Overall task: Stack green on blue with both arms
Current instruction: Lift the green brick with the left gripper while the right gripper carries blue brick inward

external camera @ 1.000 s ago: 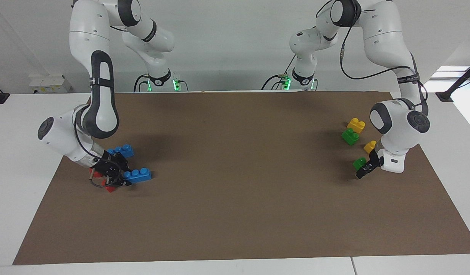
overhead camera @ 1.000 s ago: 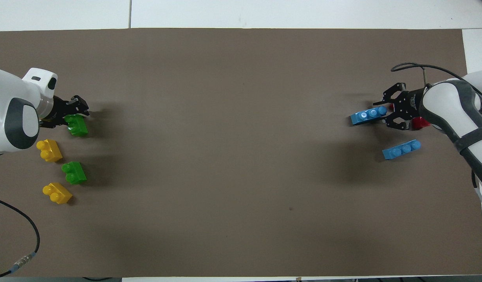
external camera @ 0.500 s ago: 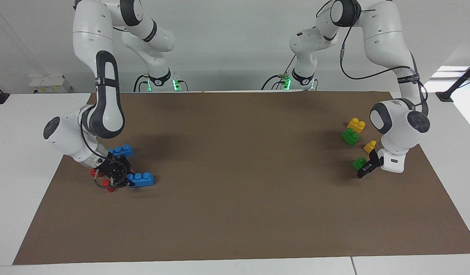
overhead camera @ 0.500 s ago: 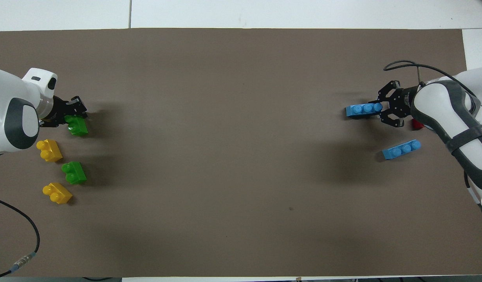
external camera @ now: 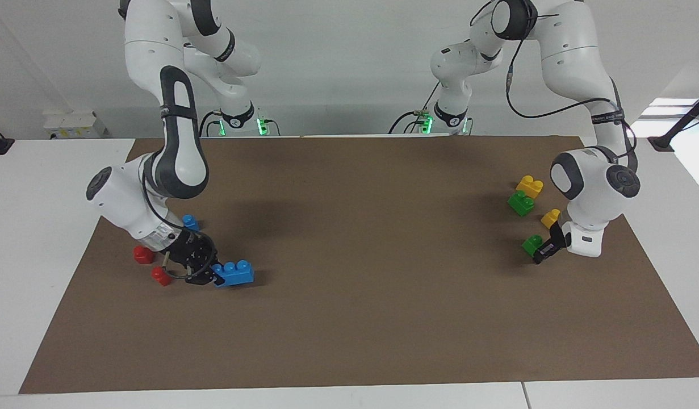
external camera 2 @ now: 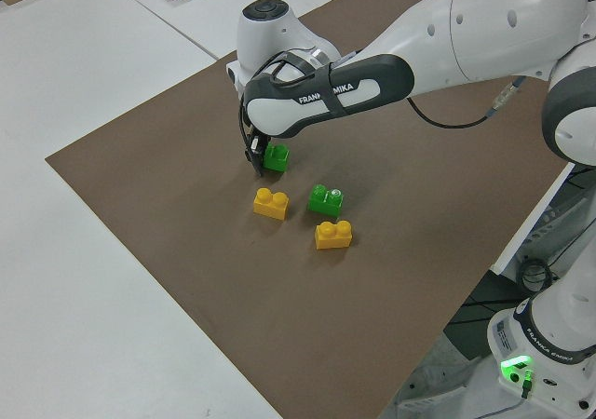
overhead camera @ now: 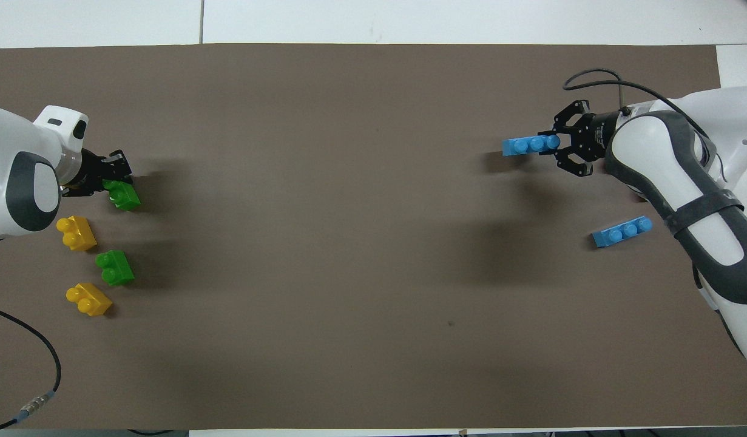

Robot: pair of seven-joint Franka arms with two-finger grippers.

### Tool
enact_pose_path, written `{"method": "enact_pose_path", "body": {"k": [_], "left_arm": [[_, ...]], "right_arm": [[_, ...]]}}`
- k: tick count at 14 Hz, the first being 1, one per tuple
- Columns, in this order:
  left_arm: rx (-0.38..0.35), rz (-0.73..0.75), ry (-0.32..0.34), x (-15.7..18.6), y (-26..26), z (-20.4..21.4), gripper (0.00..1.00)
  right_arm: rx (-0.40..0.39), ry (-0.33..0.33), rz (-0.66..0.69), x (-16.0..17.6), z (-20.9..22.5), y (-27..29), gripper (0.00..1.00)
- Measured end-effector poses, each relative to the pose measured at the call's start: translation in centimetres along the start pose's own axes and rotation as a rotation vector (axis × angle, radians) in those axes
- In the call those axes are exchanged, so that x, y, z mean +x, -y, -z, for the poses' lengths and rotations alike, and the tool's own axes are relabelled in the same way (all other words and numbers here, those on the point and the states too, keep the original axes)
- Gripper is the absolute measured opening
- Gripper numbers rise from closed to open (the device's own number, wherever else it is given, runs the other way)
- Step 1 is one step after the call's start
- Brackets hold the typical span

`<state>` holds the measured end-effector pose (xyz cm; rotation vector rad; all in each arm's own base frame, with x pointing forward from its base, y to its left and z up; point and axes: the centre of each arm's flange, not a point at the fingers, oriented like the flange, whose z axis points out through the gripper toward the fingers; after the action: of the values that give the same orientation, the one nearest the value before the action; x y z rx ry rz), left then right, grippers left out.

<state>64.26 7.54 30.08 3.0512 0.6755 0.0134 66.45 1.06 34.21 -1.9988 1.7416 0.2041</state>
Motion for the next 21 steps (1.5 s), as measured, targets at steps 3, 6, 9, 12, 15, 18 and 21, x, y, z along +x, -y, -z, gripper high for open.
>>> {"method": "enact_pose_path", "body": {"k": [3,6,9,12,15,18,21], "left_arm": [[0.0,0.0,0.0,0.0,0.0,0.0,0.34],[0.003,0.002,0.011,-0.2,-0.3,0.1,0.34],[0.01,0.085,0.023,-0.7,-1.0,2.4,0.34],[0.026,0.182,0.026,-2.7,-3.6,6.9,0.34],[0.038,0.318,0.018,-6.1,-8.3,10.8,0.34],[0.026,0.522,-0.009,-10.5,-14.7,13.0,0.34],[0.009,0.73,-0.023,-15.8,-21.1,14.0,0.34]], "right_arm": [[0.009,0.011,-0.1,-4.9,-0.1,1.5,0.34],[-0.015,0.021,-0.154,-10.1,-1.7,1.8,0.34],[-0.047,0.003,-0.188,-14.5,-3.3,1.4,0.34],[-0.076,-0.051,-0.233,-18.7,-4.8,0.6,0.34],[-0.067,-0.059,-0.272,-21.2,-5.8,0.1,0.34],[-0.051,-0.061,-0.284,-23.1,-7.5,-1.1,0.34],[-0.074,-0.071,-0.246,-25.3,-10.3,-3.7,0.34]]}}
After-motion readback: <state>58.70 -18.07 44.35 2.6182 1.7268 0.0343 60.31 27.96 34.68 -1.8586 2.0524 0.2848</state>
